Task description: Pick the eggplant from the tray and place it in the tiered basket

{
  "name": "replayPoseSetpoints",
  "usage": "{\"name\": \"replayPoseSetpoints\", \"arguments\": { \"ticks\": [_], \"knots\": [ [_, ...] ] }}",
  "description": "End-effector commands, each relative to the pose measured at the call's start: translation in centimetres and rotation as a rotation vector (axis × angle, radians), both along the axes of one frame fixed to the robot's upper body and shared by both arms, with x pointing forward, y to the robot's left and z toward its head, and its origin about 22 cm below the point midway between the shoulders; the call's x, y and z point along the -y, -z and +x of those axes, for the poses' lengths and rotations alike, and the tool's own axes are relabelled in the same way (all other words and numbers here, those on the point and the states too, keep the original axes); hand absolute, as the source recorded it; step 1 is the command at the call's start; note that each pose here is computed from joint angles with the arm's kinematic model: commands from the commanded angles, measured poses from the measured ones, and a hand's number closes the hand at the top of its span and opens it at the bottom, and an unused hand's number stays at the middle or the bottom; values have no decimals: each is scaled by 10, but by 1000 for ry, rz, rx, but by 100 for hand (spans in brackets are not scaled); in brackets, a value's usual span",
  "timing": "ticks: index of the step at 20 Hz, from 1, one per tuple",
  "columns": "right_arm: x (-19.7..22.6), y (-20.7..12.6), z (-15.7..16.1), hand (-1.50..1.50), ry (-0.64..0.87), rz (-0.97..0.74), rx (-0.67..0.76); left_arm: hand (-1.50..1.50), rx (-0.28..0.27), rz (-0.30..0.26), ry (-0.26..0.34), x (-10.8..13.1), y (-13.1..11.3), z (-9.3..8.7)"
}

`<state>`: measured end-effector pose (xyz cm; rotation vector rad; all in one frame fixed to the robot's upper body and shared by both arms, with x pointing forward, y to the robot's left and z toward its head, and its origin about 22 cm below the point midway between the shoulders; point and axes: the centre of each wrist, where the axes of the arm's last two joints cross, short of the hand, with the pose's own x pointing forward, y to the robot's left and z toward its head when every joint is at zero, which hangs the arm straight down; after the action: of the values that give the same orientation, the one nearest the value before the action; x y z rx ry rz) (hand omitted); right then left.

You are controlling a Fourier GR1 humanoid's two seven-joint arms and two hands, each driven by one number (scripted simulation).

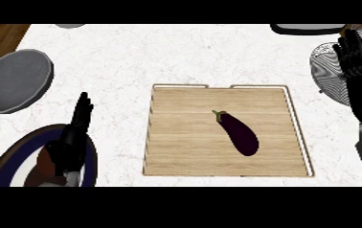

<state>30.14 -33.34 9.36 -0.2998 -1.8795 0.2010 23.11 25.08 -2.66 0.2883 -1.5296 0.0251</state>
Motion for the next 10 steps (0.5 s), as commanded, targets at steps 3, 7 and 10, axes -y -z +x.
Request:
{"name": "replayPoseSetpoints", "arguments": {
  "ticks": [3, 7, 10],
  "knots": [
    [14, -1, 26, 150, -98, 118, -117, 0, -104, 21, 19, -7, 11, -5],
    [55, 13, 17, 150, 265, -146, -407, 0, -177, 4, 42, 6, 25, -12],
    [22, 63, 25, -150, 394, 439, -498, 0, -210, -12, 60, 10, 25, -18]
  ]
}}
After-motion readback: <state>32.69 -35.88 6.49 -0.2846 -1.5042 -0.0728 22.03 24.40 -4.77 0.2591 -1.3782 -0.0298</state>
